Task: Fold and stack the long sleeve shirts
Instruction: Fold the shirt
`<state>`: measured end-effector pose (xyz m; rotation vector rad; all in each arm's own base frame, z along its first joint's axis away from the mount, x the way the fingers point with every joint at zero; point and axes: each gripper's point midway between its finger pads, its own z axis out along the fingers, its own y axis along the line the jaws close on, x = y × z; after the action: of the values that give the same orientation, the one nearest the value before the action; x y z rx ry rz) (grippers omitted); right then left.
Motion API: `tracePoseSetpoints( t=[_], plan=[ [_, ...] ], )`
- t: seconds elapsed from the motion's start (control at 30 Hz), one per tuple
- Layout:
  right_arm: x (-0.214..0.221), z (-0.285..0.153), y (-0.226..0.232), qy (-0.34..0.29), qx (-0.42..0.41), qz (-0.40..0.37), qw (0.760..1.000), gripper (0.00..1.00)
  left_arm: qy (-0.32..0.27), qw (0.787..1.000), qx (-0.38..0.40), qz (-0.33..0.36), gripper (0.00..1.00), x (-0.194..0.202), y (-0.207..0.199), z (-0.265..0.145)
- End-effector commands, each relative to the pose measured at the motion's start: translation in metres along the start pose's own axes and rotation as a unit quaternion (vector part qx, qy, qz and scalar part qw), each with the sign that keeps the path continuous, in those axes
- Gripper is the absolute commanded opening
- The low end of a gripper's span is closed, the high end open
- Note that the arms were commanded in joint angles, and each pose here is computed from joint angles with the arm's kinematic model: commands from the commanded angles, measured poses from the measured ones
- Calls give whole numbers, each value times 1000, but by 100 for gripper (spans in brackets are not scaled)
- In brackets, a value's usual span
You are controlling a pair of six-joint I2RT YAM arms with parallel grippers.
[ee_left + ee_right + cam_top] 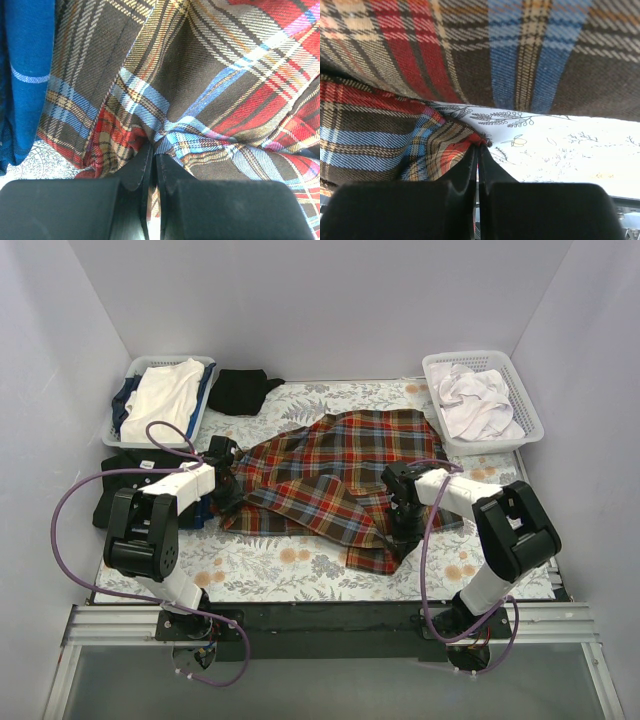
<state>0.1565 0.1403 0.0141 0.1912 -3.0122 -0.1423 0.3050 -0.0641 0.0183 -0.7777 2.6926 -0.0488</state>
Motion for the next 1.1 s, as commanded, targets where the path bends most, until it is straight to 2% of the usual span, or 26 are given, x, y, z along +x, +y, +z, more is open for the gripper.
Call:
tracePoseSetpoints(
  t=[0.0,0.17,0.23,0.37,0.7,0.8,0.9,1.0,1.03,1.07],
  plan=[
    [-14,4,-7,-38,27,1,999,1,29,999,-29,6,0,22,18,19],
    [-56,-67,-5,-138,58,-3,989,1,30,999,-30,4,0,23,20,20],
    [-84,-106,-2,-201,71,-9,977,1,30,999,-30,3,0,22,20,20],
    [-118,-162,-1,-266,99,-18,959,1,30,999,-30,1,0,21,20,20],
    [-174,-251,-12,-373,179,-29,910,1,23,999,-26,-5,0,12,14,16],
    [-175,-252,-13,-376,181,-36,908,1,25,999,-23,-6,0,12,12,15],
    [-161,-228,-13,-355,165,-49,919,1,24,999,-20,-8,0,11,10,15],
    [-124,-176,-18,-307,134,-66,940,1,28,999,-20,-10,0,13,11,15],
    [-107,-138,-26,-270,134,-73,951,1,28,999,-19,-11,0,14,11,15],
    [-95,-120,-29,-252,126,-74,957,1,30,999,-20,-12,0,15,12,15]
  ],
)
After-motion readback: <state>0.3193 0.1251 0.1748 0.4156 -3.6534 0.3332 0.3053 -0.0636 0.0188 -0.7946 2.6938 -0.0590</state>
